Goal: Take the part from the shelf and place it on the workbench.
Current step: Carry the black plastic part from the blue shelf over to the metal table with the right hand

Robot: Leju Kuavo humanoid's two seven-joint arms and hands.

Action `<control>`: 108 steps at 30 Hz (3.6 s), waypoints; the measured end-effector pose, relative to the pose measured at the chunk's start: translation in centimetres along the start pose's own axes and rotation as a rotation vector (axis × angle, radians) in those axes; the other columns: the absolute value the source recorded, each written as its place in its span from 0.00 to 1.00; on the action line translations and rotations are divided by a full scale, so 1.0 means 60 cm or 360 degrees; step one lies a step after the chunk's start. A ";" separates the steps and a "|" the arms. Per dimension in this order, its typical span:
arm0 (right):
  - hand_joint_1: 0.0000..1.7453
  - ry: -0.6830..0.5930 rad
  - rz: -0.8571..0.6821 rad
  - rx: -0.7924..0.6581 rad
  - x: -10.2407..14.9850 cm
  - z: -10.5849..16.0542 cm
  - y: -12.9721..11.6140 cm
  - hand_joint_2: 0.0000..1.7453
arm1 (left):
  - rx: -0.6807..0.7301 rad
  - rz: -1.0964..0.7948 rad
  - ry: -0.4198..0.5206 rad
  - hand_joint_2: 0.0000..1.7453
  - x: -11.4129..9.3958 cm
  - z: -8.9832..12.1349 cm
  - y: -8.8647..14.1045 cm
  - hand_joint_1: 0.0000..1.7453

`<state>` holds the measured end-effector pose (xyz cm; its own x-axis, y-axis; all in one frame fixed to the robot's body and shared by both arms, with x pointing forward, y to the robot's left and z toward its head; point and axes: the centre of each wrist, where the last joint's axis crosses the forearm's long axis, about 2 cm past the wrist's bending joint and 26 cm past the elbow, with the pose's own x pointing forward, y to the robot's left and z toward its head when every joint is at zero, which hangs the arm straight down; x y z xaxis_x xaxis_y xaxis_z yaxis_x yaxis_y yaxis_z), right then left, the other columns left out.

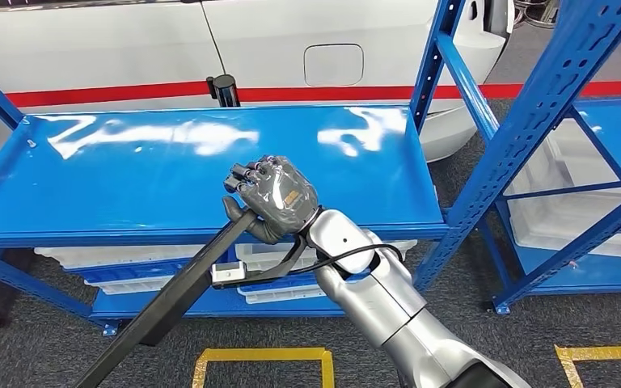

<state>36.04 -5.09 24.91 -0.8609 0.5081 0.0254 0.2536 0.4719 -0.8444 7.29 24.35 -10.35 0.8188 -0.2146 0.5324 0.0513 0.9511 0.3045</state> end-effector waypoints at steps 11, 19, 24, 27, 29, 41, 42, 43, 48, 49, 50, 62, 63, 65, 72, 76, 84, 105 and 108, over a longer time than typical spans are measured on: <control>1.00 -0.0006 -0.0011 -0.0003 0.004 -0.002 0.002 0.00 | 0.0008 0.0000 -0.0019 1.00 0.003 -0.002 0.002 0.00; 1.00 0.0009 -0.0010 0.0021 -0.001 0.007 0.008 0.00 | 0.0004 0.0002 -0.0025 1.00 0.005 -0.002 0.000 0.00; 1.00 0.0008 -0.0009 0.0019 -0.001 0.006 0.008 0.00 | 0.0002 0.0003 -0.0027 1.00 0.005 -0.002 -0.001 0.00; 1.00 0.0005 -0.0008 0.0016 -0.001 0.005 0.008 0.00 | 0.0002 -0.0001 -0.0027 1.00 0.005 -0.002 0.001 0.00; 1.00 0.0004 -0.0006 0.0015 -0.001 0.005 0.008 0.00 | 0.0001 -0.0005 -0.0029 1.00 0.005 -0.002 0.001 0.00; 1.00 0.0004 -0.0003 -0.0002 -0.005 0.005 0.010 0.00 | 0.0022 -0.0004 -0.0044 1.00 0.015 -0.008 0.004 0.00; 1.00 0.0008 -0.0002 -0.0003 -0.007 0.005 0.010 0.00 | 0.0021 -0.0002 -0.0044 1.00 0.017 -0.008 0.003 0.00; 1.00 0.0012 0.0000 -0.0003 -0.008 0.006 0.010 0.00 | 0.0020 0.0000 -0.0044 1.00 0.018 -0.008 0.002 0.00; 1.00 0.0026 0.0002 0.0014 -0.012 0.013 0.015 0.00 | 0.0014 0.0004 -0.0043 1.00 0.020 -0.007 -0.002 0.00; 1.00 0.0027 0.0002 0.0016 -0.012 0.013 0.015 0.00 | 0.0013 0.0005 -0.0043 1.00 0.020 -0.007 -0.002 0.00; 1.00 0.0026 0.0001 0.0016 -0.012 0.013 0.016 0.00 | 0.0013 0.0005 -0.0043 1.00 0.020 -0.007 -0.002 0.00; 1.00 0.0030 0.0002 0.0006 -0.009 0.011 0.017 0.00 | 0.0003 -0.0007 -0.0042 1.00 0.017 -0.006 -0.002 0.00; 1.00 0.0034 0.0004 0.0010 -0.009 0.013 0.019 0.00 | 0.0002 -0.0009 -0.0043 1.00 0.017 -0.006 -0.002 0.00; 1.00 0.0047 0.0017 0.0014 -0.011 0.015 0.019 0.00 | 0.0000 -0.0015 -0.0048 1.00 0.018 -0.007 -0.002 0.00; 1.00 0.0192 0.0153 0.0011 -0.054 0.025 0.002 0.00 | -0.0009 -0.0032 -0.0060 1.00 0.021 -0.008 -0.001 0.00; 1.00 0.0289 0.0253 0.0036 -0.105 0.043 -0.015 0.00 | -0.0012 -0.0032 -0.0057 1.00 0.019 -0.007 -0.001 0.00; 1.00 0.0391 0.0336 0.0043 -0.154 0.060 -0.038 0.00 | -0.0013 -0.0031 -0.0061 1.00 0.014 -0.005 -0.002 0.00; 1.00 0.0525 0.0389 0.0081 -0.185 0.120 -0.033 0.00 | -0.0029 -0.0073 -0.0060 1.00 0.016 -0.006 -0.001 0.00; 1.00 0.0542 0.0387 0.0099 -0.186 0.133 -0.027 0.00 | -0.0033 -0.0076 -0.0059 1.00 0.017 -0.007 -0.001 0.00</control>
<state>41.70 -17.27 21.74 -0.5818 0.8133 -0.0122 0.3955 0.2698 -0.8779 8.33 24.17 -10.14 0.7935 -0.2678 0.5465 0.1021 0.9438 0.3142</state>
